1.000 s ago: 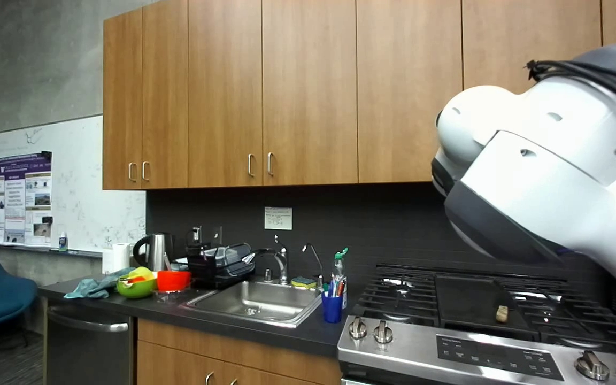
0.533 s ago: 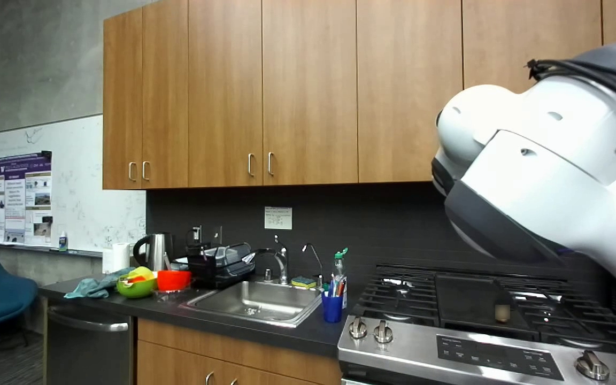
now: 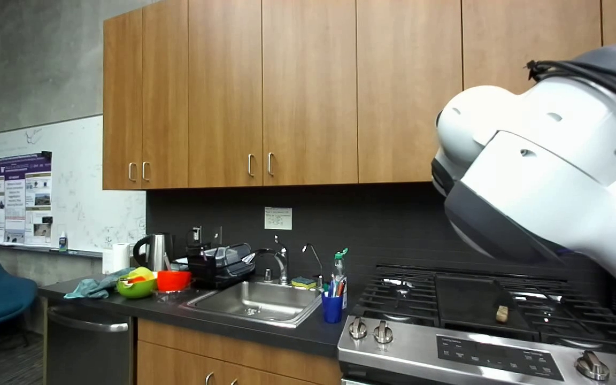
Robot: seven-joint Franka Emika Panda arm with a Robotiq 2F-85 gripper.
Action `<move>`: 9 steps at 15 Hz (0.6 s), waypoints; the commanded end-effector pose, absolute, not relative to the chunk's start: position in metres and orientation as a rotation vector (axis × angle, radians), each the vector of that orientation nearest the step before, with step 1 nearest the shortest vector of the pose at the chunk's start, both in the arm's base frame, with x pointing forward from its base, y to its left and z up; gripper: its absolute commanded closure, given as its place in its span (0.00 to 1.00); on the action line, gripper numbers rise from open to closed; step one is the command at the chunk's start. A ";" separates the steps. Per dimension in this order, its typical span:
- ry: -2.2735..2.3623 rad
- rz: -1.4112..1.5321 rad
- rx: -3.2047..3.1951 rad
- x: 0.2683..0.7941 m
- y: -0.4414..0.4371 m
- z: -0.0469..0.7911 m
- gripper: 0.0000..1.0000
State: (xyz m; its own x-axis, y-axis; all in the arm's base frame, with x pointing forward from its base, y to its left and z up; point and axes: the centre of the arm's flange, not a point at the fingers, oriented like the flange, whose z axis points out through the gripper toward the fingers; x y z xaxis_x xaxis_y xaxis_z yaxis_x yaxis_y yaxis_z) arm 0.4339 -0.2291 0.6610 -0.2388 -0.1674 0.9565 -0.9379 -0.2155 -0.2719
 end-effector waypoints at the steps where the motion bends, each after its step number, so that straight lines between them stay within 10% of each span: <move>1: -1.388 1.518 1.359 0.434 -0.229 0.661 0.00; 9: -1.387 1.514 1.336 0.433 -0.243 0.665 0.00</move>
